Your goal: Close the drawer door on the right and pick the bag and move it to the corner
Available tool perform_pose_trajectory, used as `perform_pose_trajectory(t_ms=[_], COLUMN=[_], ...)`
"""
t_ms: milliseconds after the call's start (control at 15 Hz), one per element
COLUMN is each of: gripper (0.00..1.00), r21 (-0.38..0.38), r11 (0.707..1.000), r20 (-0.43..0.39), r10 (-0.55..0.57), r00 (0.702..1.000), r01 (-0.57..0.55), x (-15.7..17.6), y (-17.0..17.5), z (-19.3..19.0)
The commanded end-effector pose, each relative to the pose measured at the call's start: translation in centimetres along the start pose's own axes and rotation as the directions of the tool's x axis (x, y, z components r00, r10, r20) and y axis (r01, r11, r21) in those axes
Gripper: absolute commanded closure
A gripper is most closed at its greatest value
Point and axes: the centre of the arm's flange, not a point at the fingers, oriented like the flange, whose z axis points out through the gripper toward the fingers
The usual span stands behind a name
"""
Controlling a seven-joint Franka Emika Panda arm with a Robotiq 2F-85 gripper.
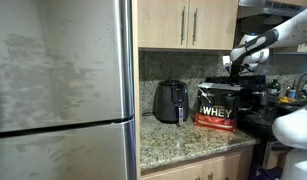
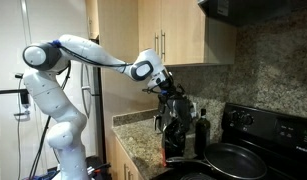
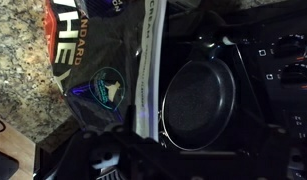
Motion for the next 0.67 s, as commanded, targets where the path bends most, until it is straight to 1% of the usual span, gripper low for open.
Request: perform_pose_trajectory(t_ms=[0,200,267,333,400,600], gripper=[0.0,0.0,0.0,0.0,0.0,0.0], r21=[-0.006,-0.065,-0.105,-0.111,-0.073,-0.078], r11=[1.0,0.997,0.993,0.99,0.995,0.995], r20=[0.02,0.074,0.097,0.101,0.079,0.081], r10=[0.022,0.05,0.072,0.097,0.072,0.073], r00=[1.0,0.996,0.993,0.99,0.994,0.994], r01=[-0.022,-0.045,-0.062,-0.086,-0.067,-0.067], x=[-0.2,-0.7,-0.9,-1.1,-0.8,-1.0], y=[-0.9,-1.2,-1.2,-1.2,0.0,0.0], z=[1.2,2.3,2.8,3.3,2.2,2.5])
